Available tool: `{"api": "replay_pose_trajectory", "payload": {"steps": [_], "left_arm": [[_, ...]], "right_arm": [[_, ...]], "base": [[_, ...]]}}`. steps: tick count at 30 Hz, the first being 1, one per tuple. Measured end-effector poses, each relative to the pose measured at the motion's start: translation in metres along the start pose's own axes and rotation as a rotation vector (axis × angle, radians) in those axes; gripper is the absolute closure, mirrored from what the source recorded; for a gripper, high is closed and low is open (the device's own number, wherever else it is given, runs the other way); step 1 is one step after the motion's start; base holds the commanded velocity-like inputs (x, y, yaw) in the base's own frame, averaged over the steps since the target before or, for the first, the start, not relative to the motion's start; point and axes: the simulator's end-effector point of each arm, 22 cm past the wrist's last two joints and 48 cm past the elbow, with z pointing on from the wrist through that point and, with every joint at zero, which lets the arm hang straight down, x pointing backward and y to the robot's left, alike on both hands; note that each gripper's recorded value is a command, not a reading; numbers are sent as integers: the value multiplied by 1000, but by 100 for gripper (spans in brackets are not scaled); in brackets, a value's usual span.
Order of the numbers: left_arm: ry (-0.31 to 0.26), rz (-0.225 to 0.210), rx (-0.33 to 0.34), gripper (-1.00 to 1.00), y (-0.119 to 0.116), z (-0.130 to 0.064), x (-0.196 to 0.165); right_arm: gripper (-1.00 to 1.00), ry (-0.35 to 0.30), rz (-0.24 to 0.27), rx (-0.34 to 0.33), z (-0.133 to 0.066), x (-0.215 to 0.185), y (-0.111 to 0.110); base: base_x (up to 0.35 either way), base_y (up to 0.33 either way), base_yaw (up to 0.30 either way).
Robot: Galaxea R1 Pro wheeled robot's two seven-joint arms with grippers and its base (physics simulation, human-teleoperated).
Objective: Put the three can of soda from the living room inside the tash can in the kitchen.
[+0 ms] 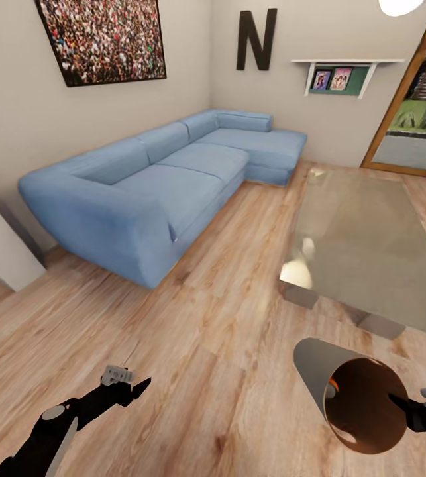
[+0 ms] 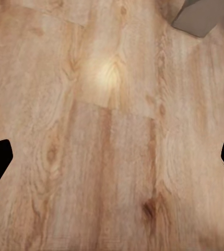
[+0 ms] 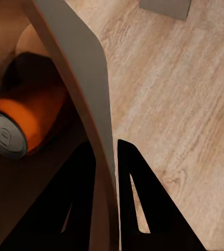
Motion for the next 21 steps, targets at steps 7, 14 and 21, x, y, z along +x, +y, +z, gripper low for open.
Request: {"api": "replay_pose_trajectory", "payload": {"steps": [7,14,21], "left_arm": [[-8,4,0,-100,-1,-1,-4],[-16,9,1,-100,-2,-3,-9],[-23,14,0,-100,-2,-4,-13]], "right_arm": [[100,-30,36,32,-10,-2,-12],[100,-41,38,32,-12,-6,-12],[100,-50,37,31,-13,-9,-11]], "base": [[47,-265,-177],[113,-278,-169],[109,-287,-166]]}}
